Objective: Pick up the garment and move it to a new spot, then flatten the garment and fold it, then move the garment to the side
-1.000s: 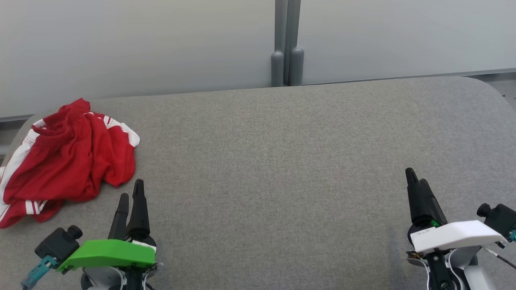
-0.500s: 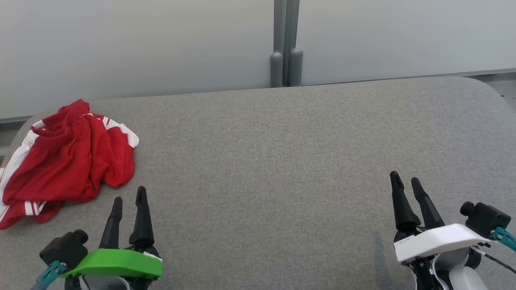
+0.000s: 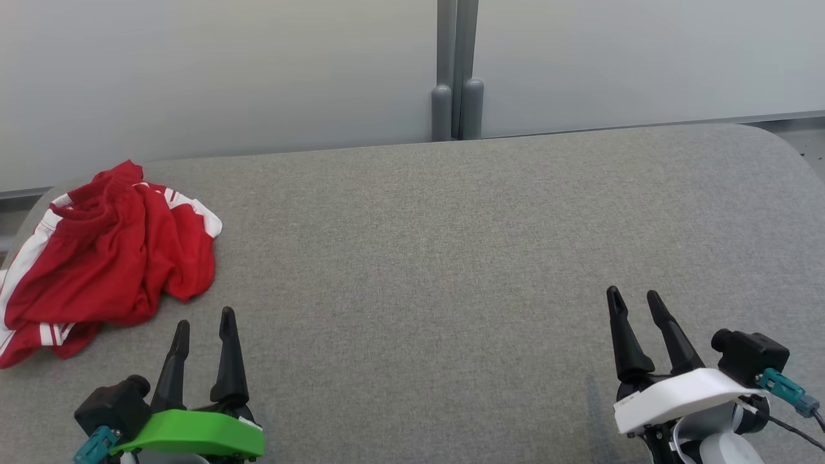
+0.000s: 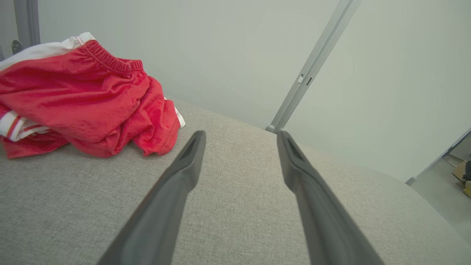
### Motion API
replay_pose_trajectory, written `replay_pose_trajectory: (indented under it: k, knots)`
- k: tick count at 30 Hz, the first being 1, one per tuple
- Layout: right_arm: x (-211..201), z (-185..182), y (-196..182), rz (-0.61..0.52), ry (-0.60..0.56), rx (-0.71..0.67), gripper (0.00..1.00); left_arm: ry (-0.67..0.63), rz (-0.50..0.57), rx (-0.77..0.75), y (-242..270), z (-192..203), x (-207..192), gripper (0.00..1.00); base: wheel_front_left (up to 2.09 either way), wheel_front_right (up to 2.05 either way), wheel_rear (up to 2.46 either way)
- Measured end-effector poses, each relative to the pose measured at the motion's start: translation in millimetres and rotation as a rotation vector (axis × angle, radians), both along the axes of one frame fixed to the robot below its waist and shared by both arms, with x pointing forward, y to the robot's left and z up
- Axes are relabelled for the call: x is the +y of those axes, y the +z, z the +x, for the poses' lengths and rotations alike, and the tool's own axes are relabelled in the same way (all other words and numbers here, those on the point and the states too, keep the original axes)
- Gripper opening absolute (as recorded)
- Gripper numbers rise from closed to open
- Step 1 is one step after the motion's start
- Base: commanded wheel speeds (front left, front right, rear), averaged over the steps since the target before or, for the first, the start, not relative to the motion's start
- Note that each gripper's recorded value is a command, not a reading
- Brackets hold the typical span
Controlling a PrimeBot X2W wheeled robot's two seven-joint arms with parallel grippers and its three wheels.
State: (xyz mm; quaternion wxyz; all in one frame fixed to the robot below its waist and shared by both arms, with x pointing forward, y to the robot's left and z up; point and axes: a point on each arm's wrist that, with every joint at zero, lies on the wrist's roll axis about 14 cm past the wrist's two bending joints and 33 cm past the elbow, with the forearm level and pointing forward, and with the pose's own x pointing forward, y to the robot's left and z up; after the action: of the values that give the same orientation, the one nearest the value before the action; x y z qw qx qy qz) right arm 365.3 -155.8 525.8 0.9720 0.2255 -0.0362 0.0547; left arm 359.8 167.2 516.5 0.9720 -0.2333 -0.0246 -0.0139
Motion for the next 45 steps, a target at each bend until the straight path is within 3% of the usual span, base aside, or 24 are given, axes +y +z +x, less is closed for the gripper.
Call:
replay_pose_trajectory:
  k: [45]
  knots:
    - [22, -6, 22, -0.374, 0.046, -0.16, 1.0, 0.001, 0.303, -0.034, -8, -9, -5, 1.0, 0.0, 0.0, 0.0]
